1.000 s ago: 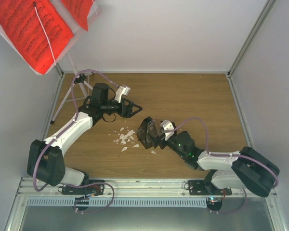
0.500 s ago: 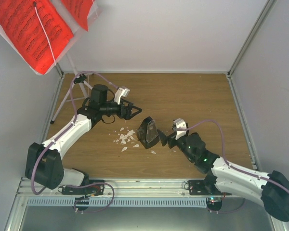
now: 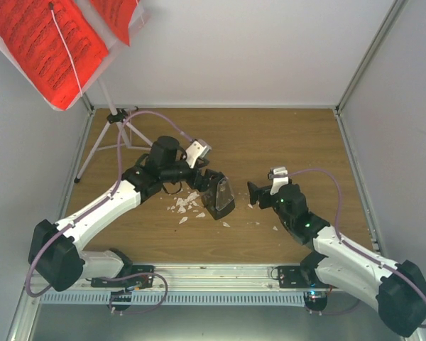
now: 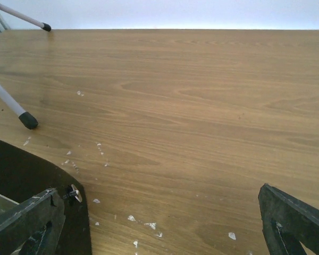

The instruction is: Pack up the instrument practice props

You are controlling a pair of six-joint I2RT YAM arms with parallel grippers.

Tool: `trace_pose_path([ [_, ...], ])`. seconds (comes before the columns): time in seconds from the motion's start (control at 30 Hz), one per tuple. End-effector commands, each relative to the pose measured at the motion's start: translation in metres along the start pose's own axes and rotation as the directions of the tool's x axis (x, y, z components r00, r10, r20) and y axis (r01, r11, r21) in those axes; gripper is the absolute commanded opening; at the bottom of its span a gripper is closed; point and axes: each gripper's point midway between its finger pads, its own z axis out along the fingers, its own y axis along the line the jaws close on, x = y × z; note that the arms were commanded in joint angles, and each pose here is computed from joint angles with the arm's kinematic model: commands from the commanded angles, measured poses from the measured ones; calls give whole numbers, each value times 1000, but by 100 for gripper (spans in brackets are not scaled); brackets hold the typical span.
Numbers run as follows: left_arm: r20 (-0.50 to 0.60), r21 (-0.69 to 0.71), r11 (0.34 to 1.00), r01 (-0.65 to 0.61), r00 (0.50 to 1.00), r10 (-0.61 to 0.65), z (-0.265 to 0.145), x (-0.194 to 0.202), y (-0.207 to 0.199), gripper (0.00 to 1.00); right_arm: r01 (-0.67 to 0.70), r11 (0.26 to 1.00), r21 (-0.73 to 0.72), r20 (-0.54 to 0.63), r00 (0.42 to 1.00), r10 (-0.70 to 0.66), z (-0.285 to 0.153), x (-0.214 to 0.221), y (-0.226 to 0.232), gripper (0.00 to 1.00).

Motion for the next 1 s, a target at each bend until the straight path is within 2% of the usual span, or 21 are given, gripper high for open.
trace_pose_path([
  [0.0, 9, -100, 994, -40, 999, 41, 2, -6, 1, 86, -64, 998, -26, -2, 998, 64, -6, -2, -2, 100],
  [0.2, 8, -93, 994, -55, 998, 56, 14, -9, -13, 87, -98, 995, -26, 11, 995, 98, -13, -1, -7, 100],
  [0.77, -32, -80, 994, -68, 997, 66, 44, -1, -20, 89, -125, 992, -37, 3, 992, 125, -11, 2, -6, 99],
  [0.97, -59, -81, 994, -79, 995, 75, 52, 4, -19, 80, -126, 991, -37, -1, 992, 127, -10, 3, -6, 100],
])
